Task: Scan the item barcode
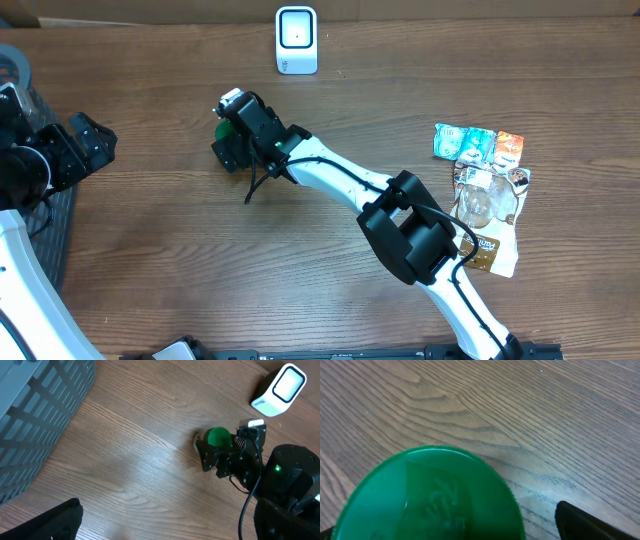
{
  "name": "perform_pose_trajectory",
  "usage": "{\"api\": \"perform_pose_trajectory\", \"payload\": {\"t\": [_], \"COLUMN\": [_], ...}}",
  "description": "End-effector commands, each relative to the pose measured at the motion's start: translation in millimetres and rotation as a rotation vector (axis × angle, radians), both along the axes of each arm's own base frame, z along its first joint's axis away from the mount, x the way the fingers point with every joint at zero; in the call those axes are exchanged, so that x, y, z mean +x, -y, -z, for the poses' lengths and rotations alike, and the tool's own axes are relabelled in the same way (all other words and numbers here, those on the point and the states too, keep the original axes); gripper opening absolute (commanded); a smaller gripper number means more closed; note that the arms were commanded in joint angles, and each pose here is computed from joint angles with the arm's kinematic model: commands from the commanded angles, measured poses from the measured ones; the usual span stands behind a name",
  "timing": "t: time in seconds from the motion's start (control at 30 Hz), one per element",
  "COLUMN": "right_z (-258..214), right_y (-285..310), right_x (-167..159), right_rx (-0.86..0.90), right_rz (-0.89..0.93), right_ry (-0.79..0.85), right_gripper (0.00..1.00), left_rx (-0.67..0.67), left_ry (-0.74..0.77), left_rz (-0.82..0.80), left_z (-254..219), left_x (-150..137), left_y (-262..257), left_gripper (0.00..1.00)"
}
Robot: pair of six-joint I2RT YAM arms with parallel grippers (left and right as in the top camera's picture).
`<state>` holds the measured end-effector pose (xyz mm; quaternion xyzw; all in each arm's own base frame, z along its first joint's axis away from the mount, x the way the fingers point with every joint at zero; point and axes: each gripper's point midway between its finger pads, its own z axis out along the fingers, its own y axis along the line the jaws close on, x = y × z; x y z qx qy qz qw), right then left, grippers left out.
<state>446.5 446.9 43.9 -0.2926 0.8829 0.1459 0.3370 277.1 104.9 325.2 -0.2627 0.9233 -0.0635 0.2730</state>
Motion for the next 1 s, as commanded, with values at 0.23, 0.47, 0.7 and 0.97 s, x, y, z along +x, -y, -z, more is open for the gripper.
{"api": "perform_pose_trajectory", "payload": {"t": [0.23, 0.47, 0.7, 0.97], "right_z": [-11, -25, -60, -70], "right_y": [-2, 9, 30, 65], "right_x": [5, -1, -21, -56], "right_rx": [0.015, -0.011, -0.06, -0.219], "right_rz": [0.02, 0.024, 0.024, -0.051], "right_ry": [0.021, -0.004, -0.05, -0.128], "right_gripper": [0.73, 0.69, 0.53, 0.51], "left_rx": [0.01, 0.01, 0.01, 0.01], "left_ry": [0.014, 0.013, 0.013, 0.014], "left_rz": [0.018, 0.018, 0.018, 0.018], "left_z": [-4, -4, -4, -4], "left_x": [1, 1, 1, 1], "left_y": [0, 0, 0, 0], "left_gripper": [1.0, 1.0, 1.0, 1.0]}}
